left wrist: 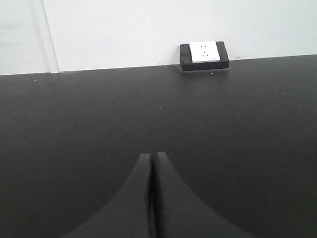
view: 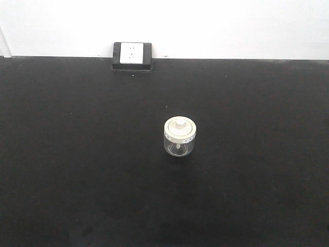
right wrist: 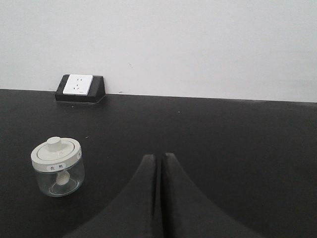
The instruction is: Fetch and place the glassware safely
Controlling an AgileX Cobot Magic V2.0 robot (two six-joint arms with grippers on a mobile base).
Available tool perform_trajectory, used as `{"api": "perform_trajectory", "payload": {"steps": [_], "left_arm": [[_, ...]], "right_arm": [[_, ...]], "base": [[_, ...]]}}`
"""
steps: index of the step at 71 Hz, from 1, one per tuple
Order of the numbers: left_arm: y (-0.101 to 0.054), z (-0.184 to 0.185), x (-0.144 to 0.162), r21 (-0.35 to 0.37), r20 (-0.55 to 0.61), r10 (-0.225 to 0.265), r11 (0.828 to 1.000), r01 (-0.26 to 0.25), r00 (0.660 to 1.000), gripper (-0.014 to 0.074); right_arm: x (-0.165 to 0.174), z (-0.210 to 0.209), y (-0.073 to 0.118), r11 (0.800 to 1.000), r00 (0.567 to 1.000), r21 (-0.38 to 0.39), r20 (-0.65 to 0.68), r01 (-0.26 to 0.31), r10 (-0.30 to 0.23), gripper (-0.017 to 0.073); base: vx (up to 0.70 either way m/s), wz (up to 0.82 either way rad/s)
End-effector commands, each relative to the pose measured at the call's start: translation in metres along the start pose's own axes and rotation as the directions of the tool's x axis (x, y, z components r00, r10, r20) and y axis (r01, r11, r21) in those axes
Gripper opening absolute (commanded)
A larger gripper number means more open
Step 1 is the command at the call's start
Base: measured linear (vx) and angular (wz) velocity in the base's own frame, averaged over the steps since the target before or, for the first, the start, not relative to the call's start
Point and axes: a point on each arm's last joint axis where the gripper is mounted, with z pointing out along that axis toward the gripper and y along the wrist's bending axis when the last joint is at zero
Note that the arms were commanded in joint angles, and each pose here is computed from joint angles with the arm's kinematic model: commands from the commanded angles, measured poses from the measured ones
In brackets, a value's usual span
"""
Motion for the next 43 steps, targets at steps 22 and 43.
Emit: {"api": "perform_trajectory", "payload": {"steps": [22, 43], "left_arm": [[-0.001, 0.0007, 0.0017, 0.01, 0.056, -0.019, 1.0, 0.018, 0.998, -0.0007], [-0.001, 0.0007, 0.0017, 0.01, 0.056, -0.019, 1.0, 0.018, 0.998, -0.0007]], "right_arm": [[-0.013, -0.0007, 0.002, 1.0, 0.997, -0.021, 0.074, 0.022, -0.021, -0.0003], [-0.013, -0.0007, 0.002, 1.0, 0.997, -0.021, 0.074, 0.022, -0.021, -0.0003]], "base": [[0.0, 0.0], [0.0, 0.0]]}}
